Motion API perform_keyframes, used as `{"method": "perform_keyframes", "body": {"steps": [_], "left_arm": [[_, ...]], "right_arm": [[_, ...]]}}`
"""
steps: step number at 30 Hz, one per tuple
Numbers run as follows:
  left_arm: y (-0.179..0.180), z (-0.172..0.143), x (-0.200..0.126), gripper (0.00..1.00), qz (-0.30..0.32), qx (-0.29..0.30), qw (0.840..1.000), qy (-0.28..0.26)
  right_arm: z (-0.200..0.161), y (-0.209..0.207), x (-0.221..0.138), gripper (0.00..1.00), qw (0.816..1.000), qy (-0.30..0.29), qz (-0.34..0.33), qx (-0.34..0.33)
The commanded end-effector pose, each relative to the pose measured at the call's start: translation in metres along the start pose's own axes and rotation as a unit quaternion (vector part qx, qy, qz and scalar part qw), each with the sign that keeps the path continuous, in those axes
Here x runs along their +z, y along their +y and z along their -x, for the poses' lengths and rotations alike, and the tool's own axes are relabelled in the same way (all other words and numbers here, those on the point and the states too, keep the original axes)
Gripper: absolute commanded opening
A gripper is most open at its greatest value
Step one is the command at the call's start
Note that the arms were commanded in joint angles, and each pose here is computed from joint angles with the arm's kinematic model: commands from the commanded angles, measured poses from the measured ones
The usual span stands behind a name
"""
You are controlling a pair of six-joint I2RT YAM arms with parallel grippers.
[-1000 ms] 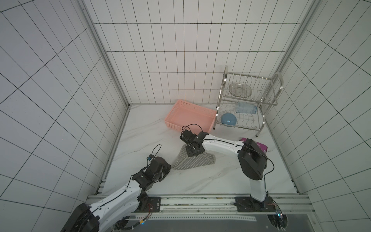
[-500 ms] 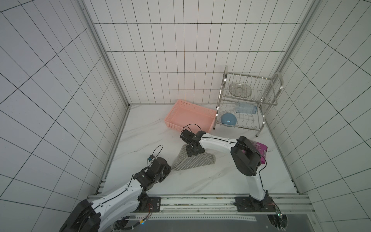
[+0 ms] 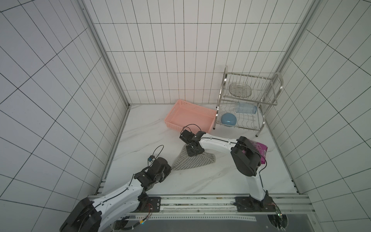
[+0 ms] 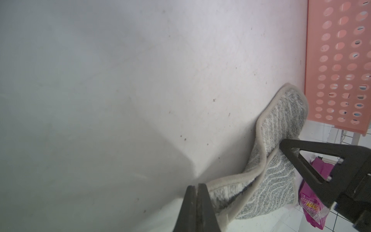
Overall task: Fold the square dishcloth
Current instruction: Adjust the cleaning item at the center of the board.
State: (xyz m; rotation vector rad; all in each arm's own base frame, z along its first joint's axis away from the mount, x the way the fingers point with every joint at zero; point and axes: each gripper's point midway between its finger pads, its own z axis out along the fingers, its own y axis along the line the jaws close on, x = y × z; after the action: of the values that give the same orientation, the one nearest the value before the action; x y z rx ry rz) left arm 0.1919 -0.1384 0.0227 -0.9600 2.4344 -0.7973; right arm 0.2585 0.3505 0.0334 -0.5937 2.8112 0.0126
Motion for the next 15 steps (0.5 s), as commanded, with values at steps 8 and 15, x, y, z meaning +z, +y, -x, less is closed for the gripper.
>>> {"method": "perform_keyframes", "body": {"steps": [8, 15], "left_arm": [[-0.011, 0.005, -0.005, 0.0, -0.014, 0.001, 1.0, -0.012], [-0.01, 0.008, -0.009, 0.0, -0.013, 0.003, 1.0, -0.02]], "right_arm": [[-0.002, -0.007, -0.039, 0.48, 1.0, -0.024, 0.012, 0.001], [-0.015, -0.029, -0.063, 0.58, 0.998, -0.033, 0.054, 0.022]]}}
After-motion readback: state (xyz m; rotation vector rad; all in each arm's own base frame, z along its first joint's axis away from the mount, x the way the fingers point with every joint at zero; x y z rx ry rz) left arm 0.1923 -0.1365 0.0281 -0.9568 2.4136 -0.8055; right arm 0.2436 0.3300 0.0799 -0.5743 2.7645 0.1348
